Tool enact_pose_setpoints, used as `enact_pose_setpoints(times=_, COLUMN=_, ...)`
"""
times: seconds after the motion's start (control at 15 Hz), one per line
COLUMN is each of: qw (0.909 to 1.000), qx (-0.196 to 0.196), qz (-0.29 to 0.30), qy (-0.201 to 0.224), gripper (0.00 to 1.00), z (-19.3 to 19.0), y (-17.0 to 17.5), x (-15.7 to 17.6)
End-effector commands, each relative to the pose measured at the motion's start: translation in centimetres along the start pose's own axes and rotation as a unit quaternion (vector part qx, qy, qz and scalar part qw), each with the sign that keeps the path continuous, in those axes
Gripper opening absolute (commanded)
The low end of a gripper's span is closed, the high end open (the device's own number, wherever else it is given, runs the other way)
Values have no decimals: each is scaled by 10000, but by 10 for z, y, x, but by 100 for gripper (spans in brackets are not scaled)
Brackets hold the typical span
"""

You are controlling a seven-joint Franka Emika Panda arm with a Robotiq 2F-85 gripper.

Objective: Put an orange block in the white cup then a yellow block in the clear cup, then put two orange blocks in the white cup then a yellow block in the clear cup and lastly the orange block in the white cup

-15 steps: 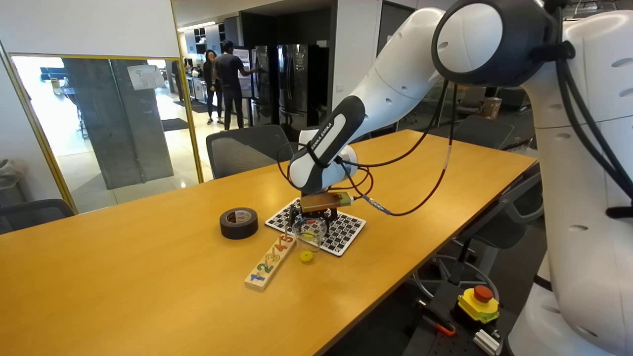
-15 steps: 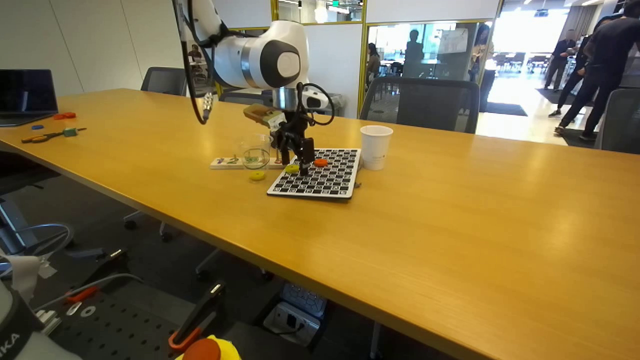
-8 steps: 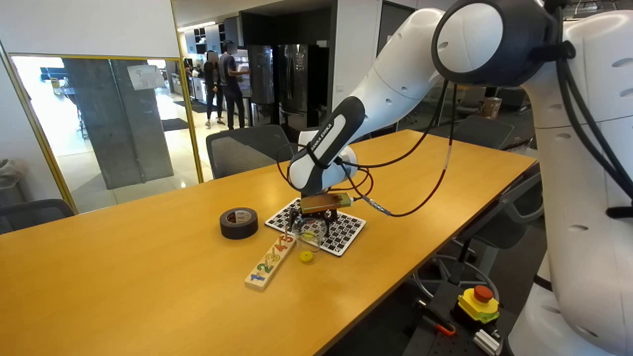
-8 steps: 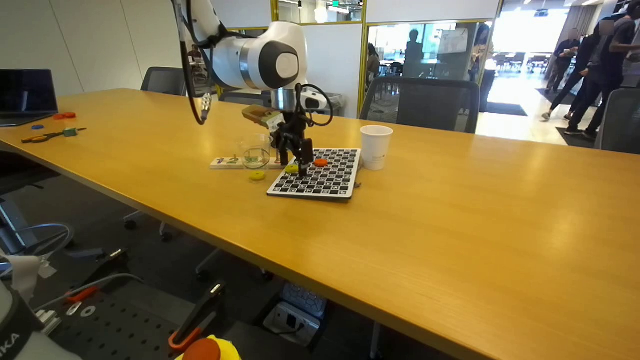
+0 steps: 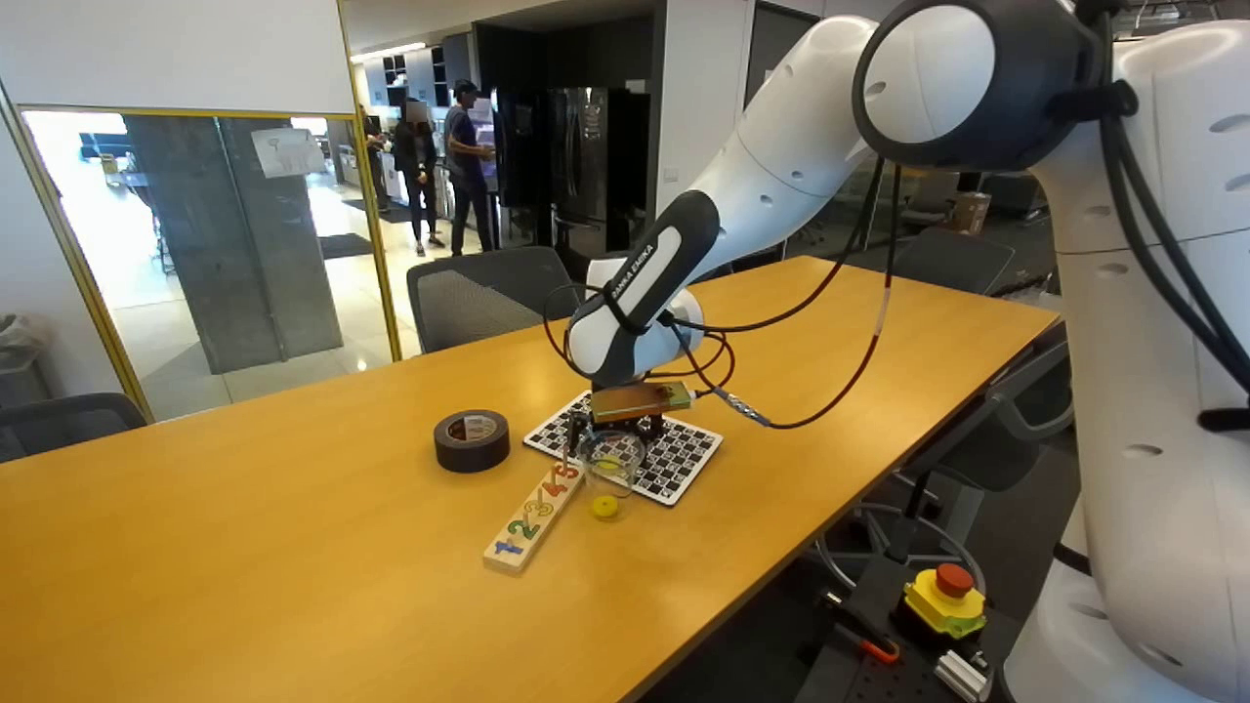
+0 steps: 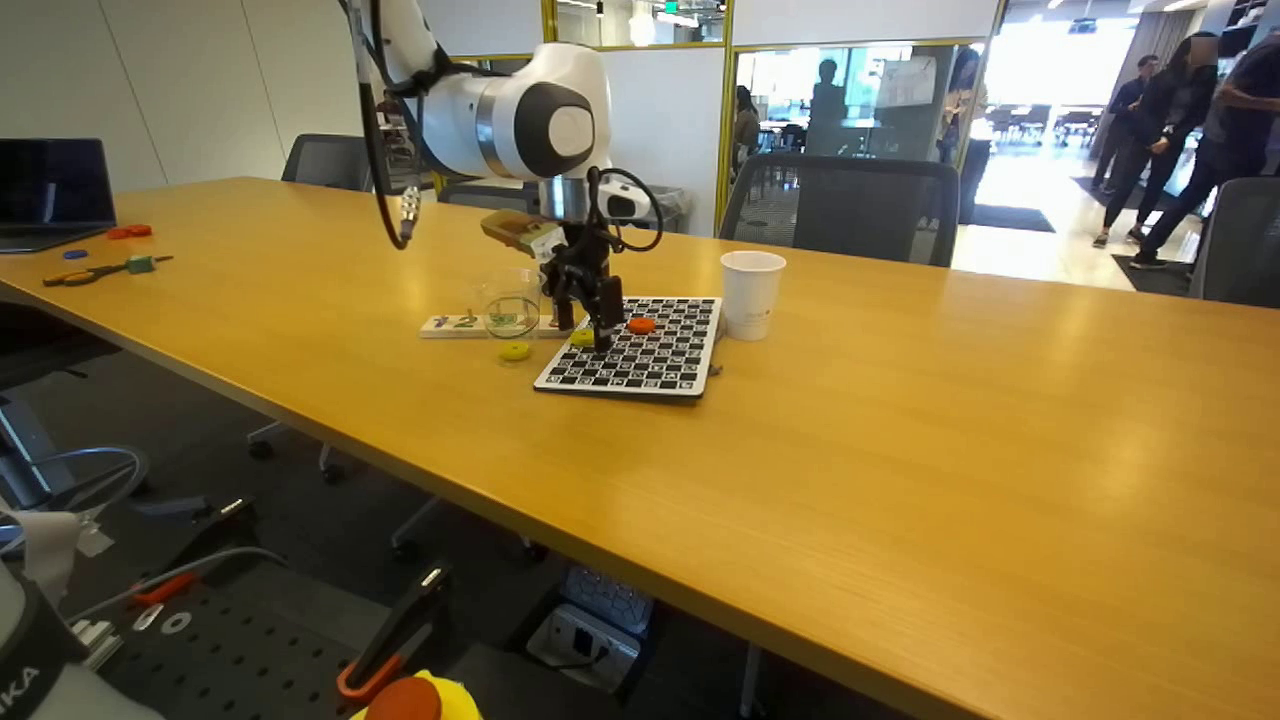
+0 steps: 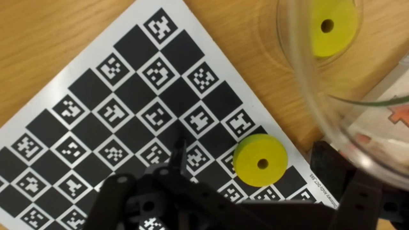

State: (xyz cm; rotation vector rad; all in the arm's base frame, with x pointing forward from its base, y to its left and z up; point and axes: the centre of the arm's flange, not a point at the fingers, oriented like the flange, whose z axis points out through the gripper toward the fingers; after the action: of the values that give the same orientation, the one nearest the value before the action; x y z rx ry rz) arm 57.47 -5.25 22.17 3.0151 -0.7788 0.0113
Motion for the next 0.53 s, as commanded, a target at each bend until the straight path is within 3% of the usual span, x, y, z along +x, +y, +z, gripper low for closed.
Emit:
enact_pose_setpoints(times=0.0, qw=9999, qx=53, qz=-18, qy=118, gripper=88, z=-6, y=-4, x=-3)
enact_pose_setpoints(times=0.07, qw=9999, qx=53, qz=-29, qy=119, gripper=74, z=-6, y=-4, x=-4)
enact_pose_setpoints(times=0.47, qw=9999, qx=65, qz=-2, qy=118, gripper=29, z=-13, y=-3, x=-4)
